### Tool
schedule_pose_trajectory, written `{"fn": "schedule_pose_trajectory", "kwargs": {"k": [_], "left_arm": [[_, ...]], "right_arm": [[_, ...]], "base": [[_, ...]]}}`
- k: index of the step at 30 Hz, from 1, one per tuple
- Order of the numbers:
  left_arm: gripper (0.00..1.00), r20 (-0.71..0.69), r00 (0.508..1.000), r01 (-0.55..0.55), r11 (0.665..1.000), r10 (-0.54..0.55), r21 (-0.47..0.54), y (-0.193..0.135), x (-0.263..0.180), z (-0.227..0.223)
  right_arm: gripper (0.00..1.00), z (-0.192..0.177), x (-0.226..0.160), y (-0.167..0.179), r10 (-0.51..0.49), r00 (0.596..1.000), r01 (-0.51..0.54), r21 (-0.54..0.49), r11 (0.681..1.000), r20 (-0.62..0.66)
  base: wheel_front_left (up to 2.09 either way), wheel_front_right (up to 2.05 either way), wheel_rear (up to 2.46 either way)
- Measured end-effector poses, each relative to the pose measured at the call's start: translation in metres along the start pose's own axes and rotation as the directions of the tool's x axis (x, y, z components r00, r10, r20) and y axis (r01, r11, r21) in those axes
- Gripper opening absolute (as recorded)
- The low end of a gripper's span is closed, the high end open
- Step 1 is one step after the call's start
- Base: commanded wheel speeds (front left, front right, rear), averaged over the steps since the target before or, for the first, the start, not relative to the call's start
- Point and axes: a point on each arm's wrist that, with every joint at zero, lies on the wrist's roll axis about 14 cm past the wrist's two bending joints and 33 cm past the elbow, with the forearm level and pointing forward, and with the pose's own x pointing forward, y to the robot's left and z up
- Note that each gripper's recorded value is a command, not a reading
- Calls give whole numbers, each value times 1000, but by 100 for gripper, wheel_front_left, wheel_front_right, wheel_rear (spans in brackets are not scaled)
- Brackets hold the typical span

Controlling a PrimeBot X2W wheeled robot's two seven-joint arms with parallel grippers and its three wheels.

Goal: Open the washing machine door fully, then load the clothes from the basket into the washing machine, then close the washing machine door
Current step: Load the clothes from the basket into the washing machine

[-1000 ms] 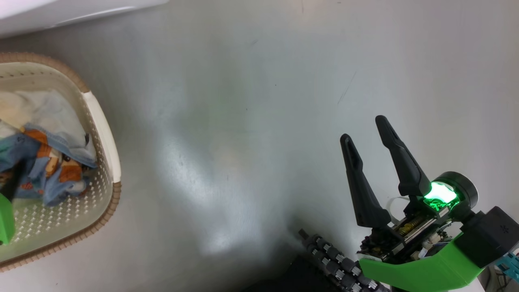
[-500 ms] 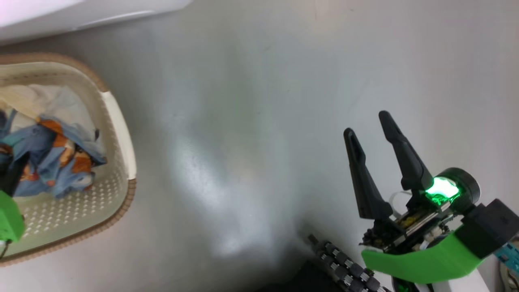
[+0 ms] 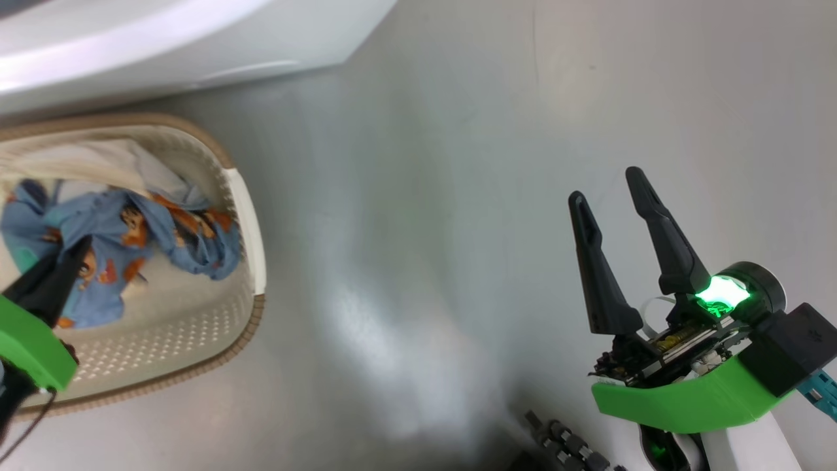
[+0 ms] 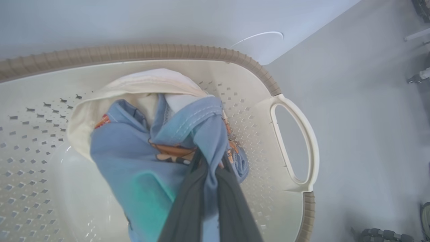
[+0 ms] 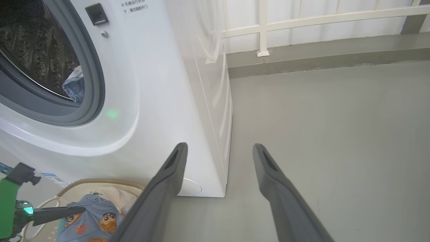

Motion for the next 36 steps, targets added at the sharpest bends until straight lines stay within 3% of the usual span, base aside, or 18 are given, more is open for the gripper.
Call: {"fn": "schedule_pose_trajectory", "kwargs": {"k": [21, 32, 36], "left_arm": [[0, 291, 957, 13, 1000, -13, 1, -69, -87, 70], [0, 477, 879, -7, 1000, 18, -24, -99, -135, 105], [0, 570, 821, -40, 999, 41, -15, -111, -160, 120]], "right_arm": [[100, 54, -18, 10, 23, 992, -23, -2, 1000, 122], [100, 80, -38, 8, 9, 984, -10, 5, 1000, 179], [100, 90, -49, 10, 15, 979, -15, 2, 1000, 203]], "base": [[0, 0, 0], [0, 0, 0], [0, 0, 0]]}}
